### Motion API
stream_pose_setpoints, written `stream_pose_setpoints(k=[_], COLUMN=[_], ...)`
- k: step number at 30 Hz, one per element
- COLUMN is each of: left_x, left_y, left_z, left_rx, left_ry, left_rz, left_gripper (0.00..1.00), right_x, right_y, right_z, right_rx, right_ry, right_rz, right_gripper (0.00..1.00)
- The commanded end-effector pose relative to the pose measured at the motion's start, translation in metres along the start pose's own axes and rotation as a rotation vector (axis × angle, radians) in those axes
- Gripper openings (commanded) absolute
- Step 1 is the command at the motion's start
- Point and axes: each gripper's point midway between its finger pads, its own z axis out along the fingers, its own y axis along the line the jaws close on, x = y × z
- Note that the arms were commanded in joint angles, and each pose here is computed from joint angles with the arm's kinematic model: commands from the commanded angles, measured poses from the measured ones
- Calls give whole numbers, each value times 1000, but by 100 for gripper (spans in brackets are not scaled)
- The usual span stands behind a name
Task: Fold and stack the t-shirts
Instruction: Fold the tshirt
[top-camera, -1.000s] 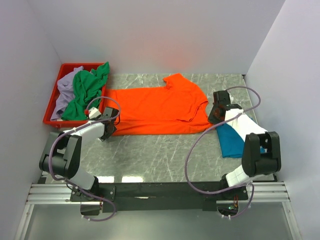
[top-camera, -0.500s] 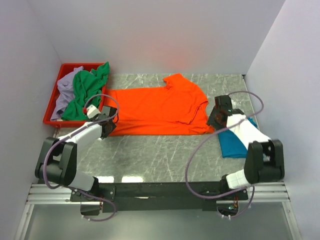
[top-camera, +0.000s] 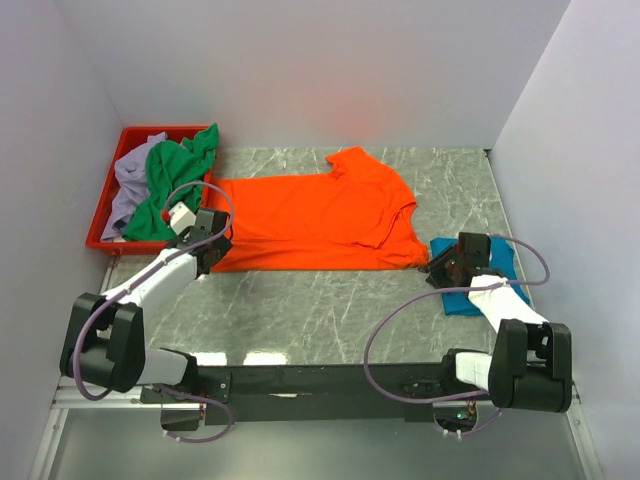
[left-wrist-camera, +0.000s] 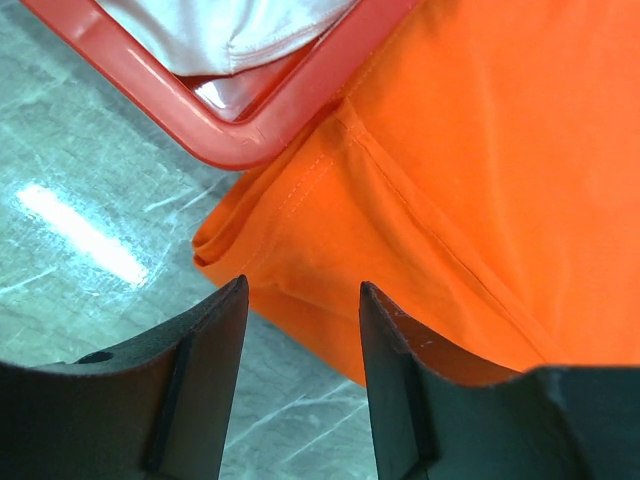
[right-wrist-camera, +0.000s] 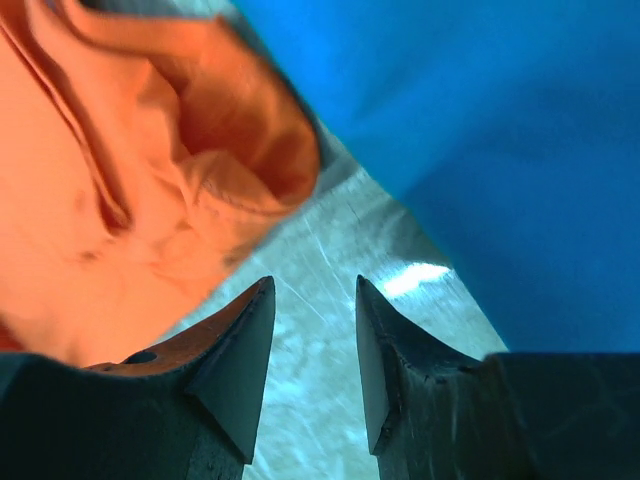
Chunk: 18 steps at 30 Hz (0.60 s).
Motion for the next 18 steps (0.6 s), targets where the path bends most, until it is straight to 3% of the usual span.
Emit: stream_pose_setpoints(k=[1,18], left_x=[-7,14], left_y=[-15,2], left_z=[-5,8], left_rx=[58,-1], left_ry=[-11,36], left_rz=[-3,10], left_gripper=[54,57], right_x=[-24,-29], right_y=[32,24], right_z=[-4,22], right_rx=[-147,-100], right_ry=[-79,-77], right_rz=[78,76], right_gripper=[45,45])
